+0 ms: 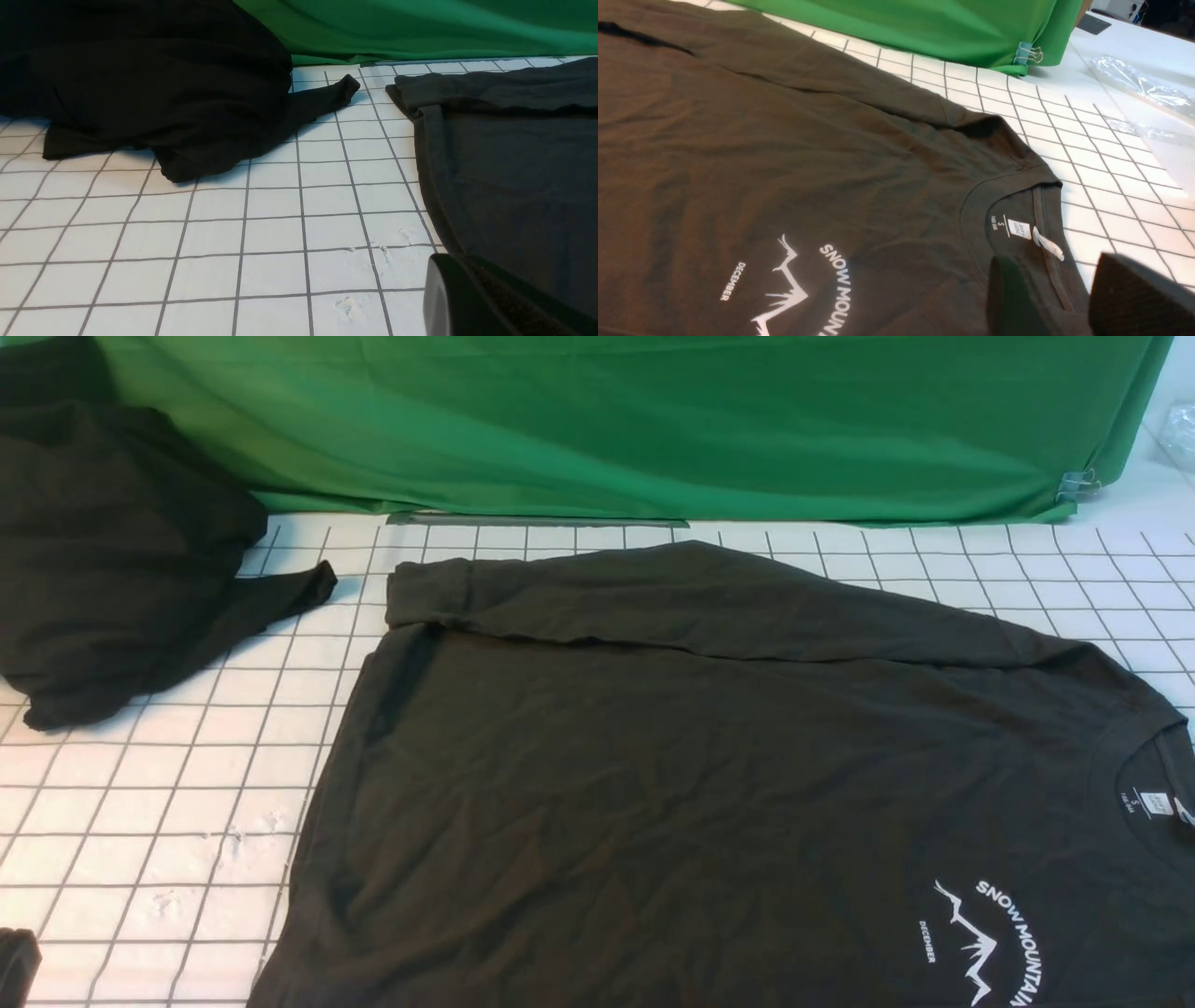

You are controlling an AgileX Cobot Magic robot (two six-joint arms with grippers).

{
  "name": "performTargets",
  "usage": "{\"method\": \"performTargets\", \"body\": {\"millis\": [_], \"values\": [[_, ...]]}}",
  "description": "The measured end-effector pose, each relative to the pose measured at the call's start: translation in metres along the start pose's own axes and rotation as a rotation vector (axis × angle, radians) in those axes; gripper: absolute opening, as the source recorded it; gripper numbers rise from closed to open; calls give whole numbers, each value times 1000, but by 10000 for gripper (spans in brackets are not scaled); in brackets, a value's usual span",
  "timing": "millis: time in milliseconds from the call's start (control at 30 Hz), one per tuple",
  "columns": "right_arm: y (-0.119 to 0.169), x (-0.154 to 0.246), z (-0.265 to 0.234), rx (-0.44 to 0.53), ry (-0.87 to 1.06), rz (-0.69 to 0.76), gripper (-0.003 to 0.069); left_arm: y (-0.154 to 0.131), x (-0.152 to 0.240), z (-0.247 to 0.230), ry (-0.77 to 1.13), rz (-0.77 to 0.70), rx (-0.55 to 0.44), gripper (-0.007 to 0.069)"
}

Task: Fold a long-sleeved shirt over a white checkered tablecloth.
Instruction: 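Grasp the left edge of the dark T-shirt lying flat on the table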

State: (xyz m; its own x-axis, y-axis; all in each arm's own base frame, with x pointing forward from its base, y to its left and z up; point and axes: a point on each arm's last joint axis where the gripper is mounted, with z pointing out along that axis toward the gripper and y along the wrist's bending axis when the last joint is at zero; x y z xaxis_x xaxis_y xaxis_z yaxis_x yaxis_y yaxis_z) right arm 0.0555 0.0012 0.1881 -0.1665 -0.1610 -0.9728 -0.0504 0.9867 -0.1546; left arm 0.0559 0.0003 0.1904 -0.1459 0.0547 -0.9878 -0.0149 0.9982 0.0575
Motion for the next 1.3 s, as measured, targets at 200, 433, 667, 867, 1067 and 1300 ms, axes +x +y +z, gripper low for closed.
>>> {"method": "performTargets", "body": {"millis": [200, 433, 667, 867, 1067, 1300], "values": [[0, 0, 0, 0, 0, 0, 242, 0, 0, 0, 0, 9, -1, 3], [0, 0, 0, 0, 0, 0, 242, 2, -14, -1, -156, -222, -3, 3], [0, -1, 0, 1, -6, 0, 242, 9, -29, -5, -345, -582, -8, 3], [0, -3, 0, 5, -36, 0, 242, 19, -43, -13, -553, -774, -11, 3], [-1, -14, -1, -22, -152, 367, 242, 17, -95, -39, -772, -834, 150, 3], [-7, -32, -6, -74, -378, 816, 242, 13, -185, -47, -396, -668, 86, 3]]}}
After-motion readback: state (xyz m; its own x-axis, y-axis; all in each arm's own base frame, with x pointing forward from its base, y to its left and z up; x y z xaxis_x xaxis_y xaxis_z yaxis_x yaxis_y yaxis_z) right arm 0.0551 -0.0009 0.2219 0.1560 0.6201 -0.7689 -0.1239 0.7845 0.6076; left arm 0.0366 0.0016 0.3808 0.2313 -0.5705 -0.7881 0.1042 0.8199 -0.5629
